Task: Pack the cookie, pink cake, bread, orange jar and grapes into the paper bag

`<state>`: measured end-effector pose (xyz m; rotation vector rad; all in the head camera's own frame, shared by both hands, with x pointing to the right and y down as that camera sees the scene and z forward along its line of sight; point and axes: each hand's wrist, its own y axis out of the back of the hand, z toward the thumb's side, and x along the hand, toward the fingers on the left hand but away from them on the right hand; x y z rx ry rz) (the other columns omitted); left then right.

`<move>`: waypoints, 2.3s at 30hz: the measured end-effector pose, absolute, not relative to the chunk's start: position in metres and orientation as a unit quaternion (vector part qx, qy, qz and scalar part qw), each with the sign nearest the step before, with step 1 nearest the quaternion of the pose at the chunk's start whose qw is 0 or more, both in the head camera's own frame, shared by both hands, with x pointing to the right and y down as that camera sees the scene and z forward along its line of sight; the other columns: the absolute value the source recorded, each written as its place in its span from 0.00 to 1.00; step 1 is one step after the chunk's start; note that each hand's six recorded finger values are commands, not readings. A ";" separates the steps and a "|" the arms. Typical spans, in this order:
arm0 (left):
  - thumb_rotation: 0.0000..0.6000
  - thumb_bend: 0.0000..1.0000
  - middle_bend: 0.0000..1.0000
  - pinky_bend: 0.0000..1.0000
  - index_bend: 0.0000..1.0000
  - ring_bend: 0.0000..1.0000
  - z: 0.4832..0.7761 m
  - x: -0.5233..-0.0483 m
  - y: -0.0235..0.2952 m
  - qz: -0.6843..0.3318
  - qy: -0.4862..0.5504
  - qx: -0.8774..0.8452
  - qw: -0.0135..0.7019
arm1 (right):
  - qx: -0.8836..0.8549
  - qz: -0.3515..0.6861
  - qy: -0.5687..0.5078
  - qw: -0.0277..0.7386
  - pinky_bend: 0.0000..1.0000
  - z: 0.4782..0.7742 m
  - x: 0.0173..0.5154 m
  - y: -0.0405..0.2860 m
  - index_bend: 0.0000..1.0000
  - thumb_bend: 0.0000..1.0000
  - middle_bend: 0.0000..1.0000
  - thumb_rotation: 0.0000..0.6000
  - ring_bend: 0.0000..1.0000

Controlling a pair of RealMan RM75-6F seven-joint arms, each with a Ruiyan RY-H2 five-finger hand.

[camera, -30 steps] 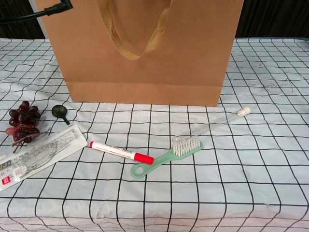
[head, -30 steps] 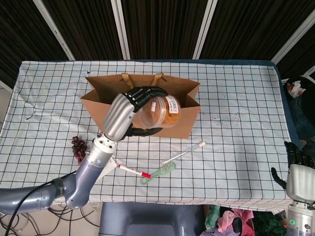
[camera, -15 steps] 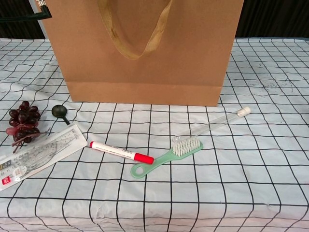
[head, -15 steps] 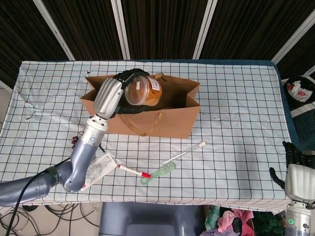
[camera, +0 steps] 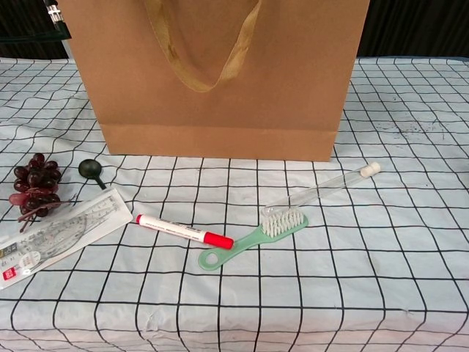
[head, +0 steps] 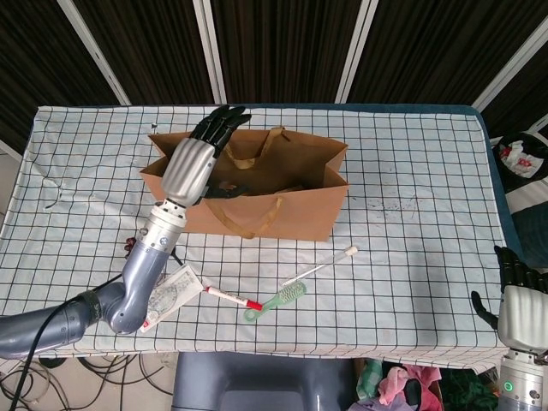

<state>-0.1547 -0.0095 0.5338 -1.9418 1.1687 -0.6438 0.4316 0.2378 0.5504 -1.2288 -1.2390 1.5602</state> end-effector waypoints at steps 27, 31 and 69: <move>1.00 0.07 0.16 0.20 0.14 0.04 0.555 -0.368 0.131 -0.360 0.394 -0.664 0.523 | -0.480 0.614 -0.489 0.392 0.23 0.547 0.430 0.238 0.14 0.22 0.14 1.00 0.21; 1.00 0.07 0.16 0.20 0.13 0.04 0.577 -0.403 0.144 -0.397 0.362 -0.676 0.505 | -0.487 0.614 -0.483 0.390 0.23 0.550 0.428 0.238 0.14 0.21 0.14 1.00 0.21; 1.00 0.12 0.15 0.15 0.14 0.06 0.687 -0.381 0.162 -0.525 0.097 -0.709 0.462 | -0.501 0.608 -0.482 0.385 0.23 0.556 0.423 0.240 0.14 0.22 0.14 1.00 0.21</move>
